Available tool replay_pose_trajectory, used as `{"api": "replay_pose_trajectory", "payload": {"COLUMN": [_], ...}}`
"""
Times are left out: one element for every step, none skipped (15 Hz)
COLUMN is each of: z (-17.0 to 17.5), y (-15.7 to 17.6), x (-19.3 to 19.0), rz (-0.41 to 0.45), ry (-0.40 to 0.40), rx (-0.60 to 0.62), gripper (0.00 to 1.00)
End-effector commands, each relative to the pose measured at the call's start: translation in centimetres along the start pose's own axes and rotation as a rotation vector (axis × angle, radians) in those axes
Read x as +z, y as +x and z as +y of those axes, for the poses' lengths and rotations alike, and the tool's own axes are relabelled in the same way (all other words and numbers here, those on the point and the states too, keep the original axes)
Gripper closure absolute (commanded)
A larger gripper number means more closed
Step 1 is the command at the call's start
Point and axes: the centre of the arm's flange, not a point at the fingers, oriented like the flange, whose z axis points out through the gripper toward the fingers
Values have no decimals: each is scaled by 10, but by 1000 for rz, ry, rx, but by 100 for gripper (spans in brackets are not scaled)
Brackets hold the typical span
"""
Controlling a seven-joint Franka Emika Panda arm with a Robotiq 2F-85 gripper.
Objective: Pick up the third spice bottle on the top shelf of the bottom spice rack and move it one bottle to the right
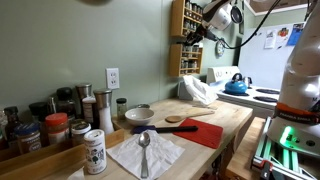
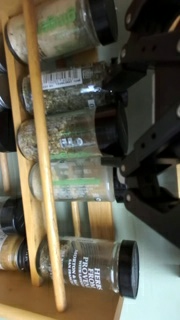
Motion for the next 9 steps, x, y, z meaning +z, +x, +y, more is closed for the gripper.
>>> {"api": "replay_pose_trajectory", "payload": {"z": [6, 6, 6, 6, 5, 5, 4, 4, 4], "y": [-5, -5, -6, -6, -7, -7, -7, -7, -7], "x": [7, 8, 8, 9, 10, 11, 11, 11, 12], "rz": [-1, -3, -6, -7, -8, -8, -7, -7, -6], "ry": [-1, -1, 0, 1, 2, 3, 5, 7, 7], "rx": [-13, -17, -20, -23, -26, -27, -29, -31, -35], "gripper": [23, 14, 11, 7, 5, 8, 16, 25, 32]}}
